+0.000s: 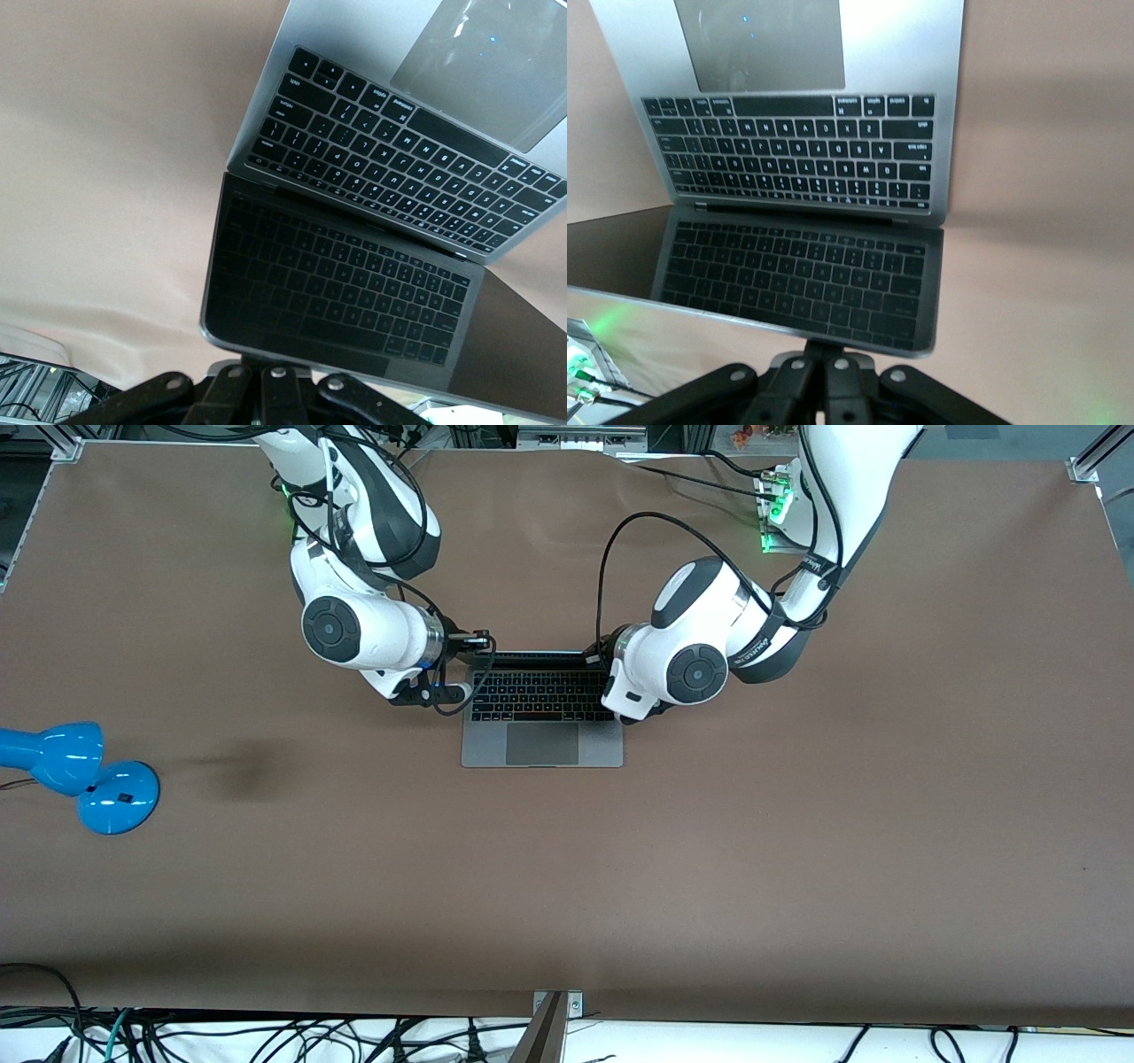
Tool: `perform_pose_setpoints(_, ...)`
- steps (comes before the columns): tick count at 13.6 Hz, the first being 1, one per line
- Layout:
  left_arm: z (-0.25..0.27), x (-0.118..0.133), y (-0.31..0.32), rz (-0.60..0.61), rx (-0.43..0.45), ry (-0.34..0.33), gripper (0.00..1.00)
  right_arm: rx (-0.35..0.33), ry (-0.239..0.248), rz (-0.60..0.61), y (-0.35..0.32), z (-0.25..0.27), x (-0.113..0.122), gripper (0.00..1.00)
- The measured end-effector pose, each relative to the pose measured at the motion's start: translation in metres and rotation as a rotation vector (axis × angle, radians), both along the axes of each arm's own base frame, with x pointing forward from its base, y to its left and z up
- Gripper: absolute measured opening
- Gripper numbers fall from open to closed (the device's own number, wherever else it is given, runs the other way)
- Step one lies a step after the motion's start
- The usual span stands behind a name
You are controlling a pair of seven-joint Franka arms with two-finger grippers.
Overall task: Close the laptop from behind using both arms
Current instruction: 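Lower both grippers behind the screen and press against its back, then push the screen down onto the keyboard with both grippers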
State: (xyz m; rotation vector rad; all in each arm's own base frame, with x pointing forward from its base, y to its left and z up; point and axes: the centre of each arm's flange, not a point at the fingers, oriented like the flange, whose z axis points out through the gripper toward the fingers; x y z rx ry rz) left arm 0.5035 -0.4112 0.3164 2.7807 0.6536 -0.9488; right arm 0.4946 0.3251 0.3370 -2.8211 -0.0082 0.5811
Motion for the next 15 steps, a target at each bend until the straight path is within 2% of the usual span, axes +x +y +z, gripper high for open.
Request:
perform_pose_setpoints(8, -0.016, 0.017, 0.003, 0.037, -0.008, -0.014, 0.01, 0.057, -0.095, 0.067, -0.015, 0.000, 0.019, 0.01)
perform_pose_setpoints(15, -0.029, 0.036, 0.006, 0.056, -0.008, -0.042, 0.01, 0.084, -0.144, 0.061, -0.017, -0.018, 0.032, 0.01)
